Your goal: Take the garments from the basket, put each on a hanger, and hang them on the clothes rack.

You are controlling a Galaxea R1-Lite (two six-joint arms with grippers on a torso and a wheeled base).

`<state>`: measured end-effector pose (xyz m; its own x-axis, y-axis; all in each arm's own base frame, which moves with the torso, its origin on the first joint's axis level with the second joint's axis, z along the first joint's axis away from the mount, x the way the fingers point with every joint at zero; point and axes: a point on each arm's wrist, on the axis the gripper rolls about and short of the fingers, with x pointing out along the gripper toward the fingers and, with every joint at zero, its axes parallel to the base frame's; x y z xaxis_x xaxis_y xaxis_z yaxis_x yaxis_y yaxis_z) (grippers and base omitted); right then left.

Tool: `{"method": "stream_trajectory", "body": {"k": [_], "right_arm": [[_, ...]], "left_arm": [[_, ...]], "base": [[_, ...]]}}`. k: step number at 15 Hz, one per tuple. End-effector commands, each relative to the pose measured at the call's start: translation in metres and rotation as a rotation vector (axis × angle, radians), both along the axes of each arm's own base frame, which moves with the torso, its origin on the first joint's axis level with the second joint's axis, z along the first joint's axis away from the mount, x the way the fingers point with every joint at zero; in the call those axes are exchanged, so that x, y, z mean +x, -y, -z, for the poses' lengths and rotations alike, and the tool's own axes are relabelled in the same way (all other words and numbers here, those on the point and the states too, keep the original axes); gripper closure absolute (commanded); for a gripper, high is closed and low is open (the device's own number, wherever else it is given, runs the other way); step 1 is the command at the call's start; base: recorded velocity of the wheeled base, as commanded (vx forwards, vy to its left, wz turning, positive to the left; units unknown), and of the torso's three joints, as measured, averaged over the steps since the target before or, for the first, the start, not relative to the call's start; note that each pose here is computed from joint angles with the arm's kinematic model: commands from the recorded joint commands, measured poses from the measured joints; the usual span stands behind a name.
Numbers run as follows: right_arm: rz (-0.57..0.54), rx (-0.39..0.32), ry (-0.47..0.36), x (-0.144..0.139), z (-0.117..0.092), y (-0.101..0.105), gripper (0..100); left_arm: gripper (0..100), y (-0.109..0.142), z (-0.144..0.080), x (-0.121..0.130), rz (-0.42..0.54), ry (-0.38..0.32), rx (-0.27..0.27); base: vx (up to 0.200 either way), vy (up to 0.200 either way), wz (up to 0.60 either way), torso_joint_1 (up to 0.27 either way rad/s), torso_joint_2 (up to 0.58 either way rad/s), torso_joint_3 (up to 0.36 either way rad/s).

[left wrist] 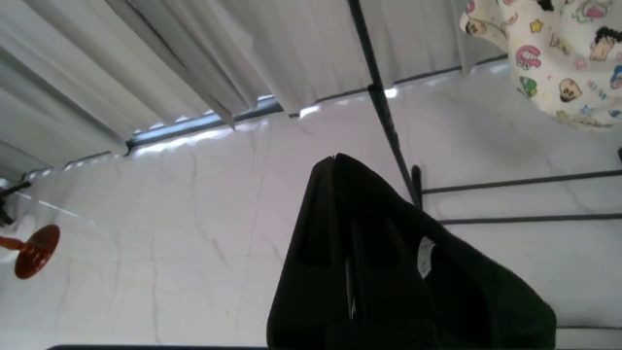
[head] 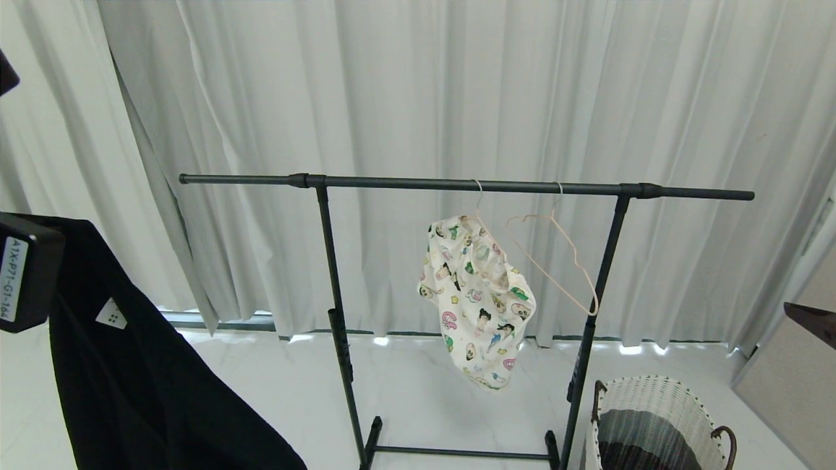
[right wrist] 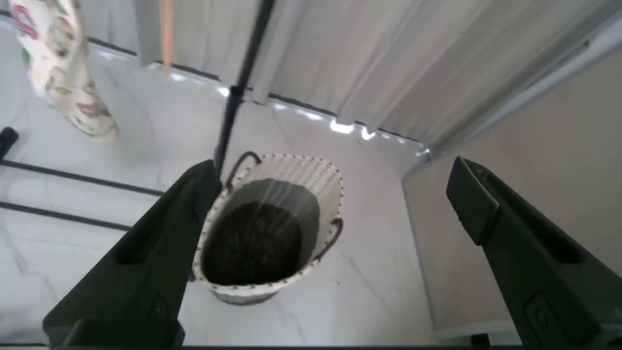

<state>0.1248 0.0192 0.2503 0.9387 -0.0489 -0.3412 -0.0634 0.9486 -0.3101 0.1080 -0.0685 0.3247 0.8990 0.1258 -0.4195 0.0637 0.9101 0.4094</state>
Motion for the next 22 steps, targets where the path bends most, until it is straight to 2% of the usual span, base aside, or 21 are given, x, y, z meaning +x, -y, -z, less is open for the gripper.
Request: {"method": "stream_trajectory", "body": {"k": [1, 5, 10, 13, 18, 20, 22], "right_arm": [[0.0, 0.0, 0.001, 0.0, 0.0, 0.0, 0], [0.0, 0.0, 0.002, 0.0, -0.001, 0.0, 0], [-0.001, -0.002, -0.001, 0.001, 0.0, 0.0, 0], [-0.022, 0.001, -0.008, 0.012, 0.001, -0.003, 0], [-0.042, 0.012, 0.041, 0.043, 0.003, -0.012, 0], [-0.089, 0.018, 0.023, 0.045, 0.007, -0.019, 0], [-0.194, 0.049, -0.009, 0.051, 0.011, -0.024, 0]], "left_arm": [[100, 0.001, 0.001, 0.001, 0.0, 0.001, 0.0], [100, 0.001, 0.001, 0.001, 0.002, -0.001, -0.001], [100, 0.0, 0.001, 0.0, 0.0, 0.001, -0.004], [100, 0.001, 0.0, 0.0, 0.002, 0.002, -0.005], [100, 0.001, 0.0, 0.001, 0.0, 0.002, -0.005], [100, 0.001, 0.0, 0.001, 0.0, 0.002, -0.005], [100, 0.001, 0.001, 0.001, 0.0, 0.001, -0.004]], "base": [[0.0, 0.0, 0.0, 0.0, 0.0, 0.0], [0.0, 0.0, 0.0, 0.0, 0.0, 0.0], [0.2, 0.0, 0.0, -0.003, 0.0, 0.004], [0.2, 0.0, 0.0, 0.009, 0.0, 0.001], [0.2, 0.0, 0.0, 0.0, 0.0, 0.001], [0.2, 0.0, 0.0, 0.002, 0.0, 0.0], [0.2, 0.0, 0.0, 0.002, 0.0, 0.007]]}}
